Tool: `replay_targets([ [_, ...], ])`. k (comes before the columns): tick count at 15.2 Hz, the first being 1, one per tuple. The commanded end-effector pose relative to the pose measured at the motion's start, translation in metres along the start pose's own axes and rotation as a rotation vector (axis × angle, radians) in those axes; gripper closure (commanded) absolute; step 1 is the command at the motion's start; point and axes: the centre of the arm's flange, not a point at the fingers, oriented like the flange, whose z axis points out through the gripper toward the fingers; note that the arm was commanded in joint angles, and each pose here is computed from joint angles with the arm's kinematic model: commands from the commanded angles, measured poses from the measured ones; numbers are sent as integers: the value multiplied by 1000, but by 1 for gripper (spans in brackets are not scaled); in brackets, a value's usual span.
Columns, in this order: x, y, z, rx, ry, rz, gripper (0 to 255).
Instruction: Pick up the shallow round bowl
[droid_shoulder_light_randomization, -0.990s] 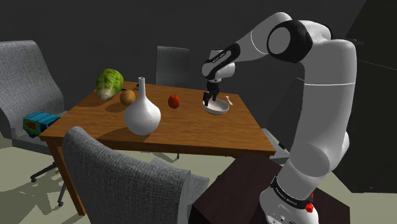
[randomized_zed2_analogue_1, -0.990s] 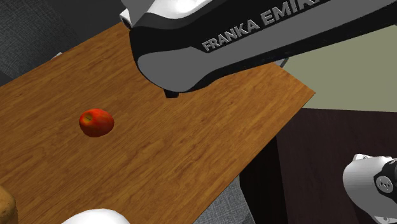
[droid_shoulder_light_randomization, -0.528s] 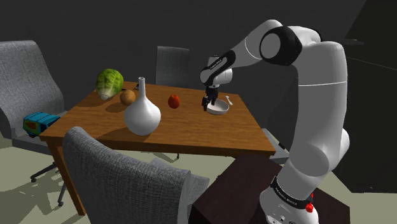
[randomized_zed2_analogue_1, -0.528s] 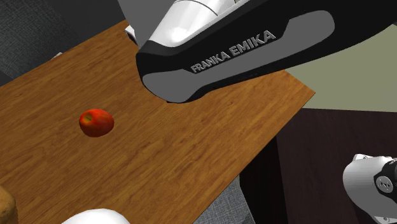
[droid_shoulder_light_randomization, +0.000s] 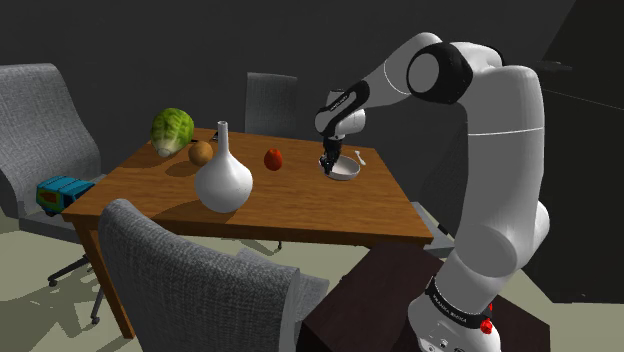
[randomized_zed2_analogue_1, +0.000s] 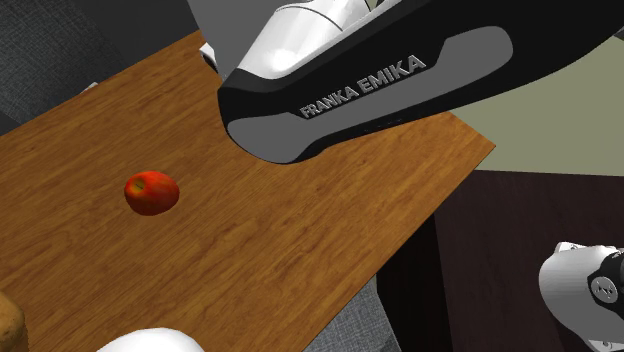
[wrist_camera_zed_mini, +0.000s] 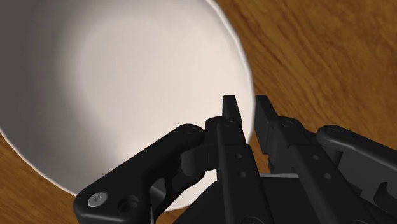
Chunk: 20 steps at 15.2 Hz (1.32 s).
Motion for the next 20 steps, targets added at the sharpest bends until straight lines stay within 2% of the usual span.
replay_targets([
  [1,0,0,1,1,-1,0,255],
  [4,0,0,1,1,-1,0,255],
  [20,-1,7,-79,1,-1,0,255],
])
